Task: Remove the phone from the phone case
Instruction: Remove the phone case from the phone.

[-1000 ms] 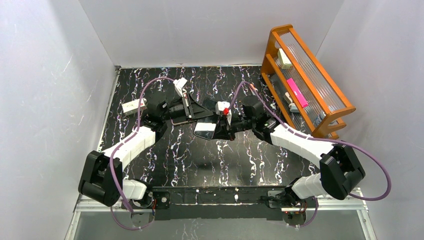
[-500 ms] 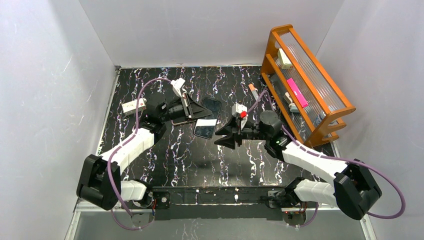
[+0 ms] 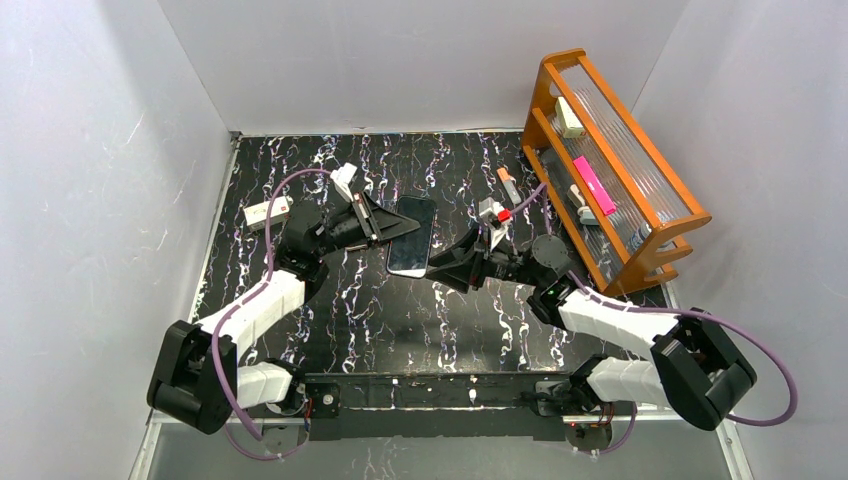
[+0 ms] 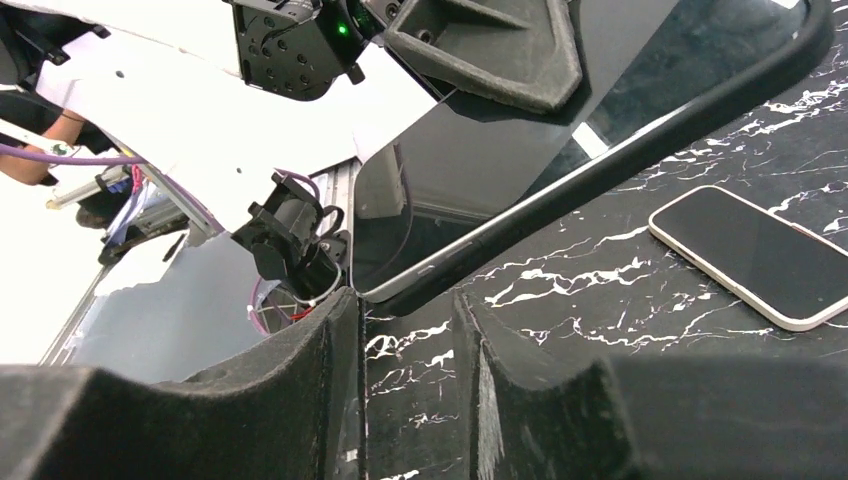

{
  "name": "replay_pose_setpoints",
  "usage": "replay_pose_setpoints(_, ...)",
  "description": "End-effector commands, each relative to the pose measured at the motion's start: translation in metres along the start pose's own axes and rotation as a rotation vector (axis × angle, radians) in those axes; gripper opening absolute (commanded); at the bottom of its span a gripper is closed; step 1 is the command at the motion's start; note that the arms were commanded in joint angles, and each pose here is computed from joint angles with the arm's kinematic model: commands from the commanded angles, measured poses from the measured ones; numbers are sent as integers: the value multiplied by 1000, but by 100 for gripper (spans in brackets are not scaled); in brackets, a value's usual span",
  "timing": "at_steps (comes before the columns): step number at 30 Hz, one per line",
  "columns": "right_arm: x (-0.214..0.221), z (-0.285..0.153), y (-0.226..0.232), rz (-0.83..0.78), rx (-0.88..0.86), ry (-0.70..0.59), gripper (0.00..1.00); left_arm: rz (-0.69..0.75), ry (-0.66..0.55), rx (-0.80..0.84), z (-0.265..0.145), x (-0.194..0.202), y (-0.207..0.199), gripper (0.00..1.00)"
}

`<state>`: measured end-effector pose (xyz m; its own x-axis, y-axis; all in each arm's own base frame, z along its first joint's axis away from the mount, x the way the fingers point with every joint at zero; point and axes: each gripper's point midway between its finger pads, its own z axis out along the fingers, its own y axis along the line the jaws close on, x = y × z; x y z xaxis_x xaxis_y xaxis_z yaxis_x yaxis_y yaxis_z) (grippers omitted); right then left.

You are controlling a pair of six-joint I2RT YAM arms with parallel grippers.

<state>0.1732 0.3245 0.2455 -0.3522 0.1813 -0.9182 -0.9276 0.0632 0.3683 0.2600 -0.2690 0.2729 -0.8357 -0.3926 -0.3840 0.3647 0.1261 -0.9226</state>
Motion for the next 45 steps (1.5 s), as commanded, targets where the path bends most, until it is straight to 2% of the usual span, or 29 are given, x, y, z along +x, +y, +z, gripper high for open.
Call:
replay_pose_setpoints(1,-23,4,7,-2,-34,-91,46,86,-53,128,-8,-10,-46,0)
replay_pose_setpoints(17,-13,11,-11,50,10,-80,34,50,-56,225,-12,-5,-73,0)
replay_pose_setpoints(26,-11,14,-18,70,28,-91,32,22,-58,286,-16,-1,-88,0)
replay_pose_setpoints(39,-52,19,-4,94,8,-184,36,30,-6,250,4,33,-64,0)
replay_pose_setpoints(45,-64,17,-6,124,30,-243,36,16,-4,199,10,37,-41,0)
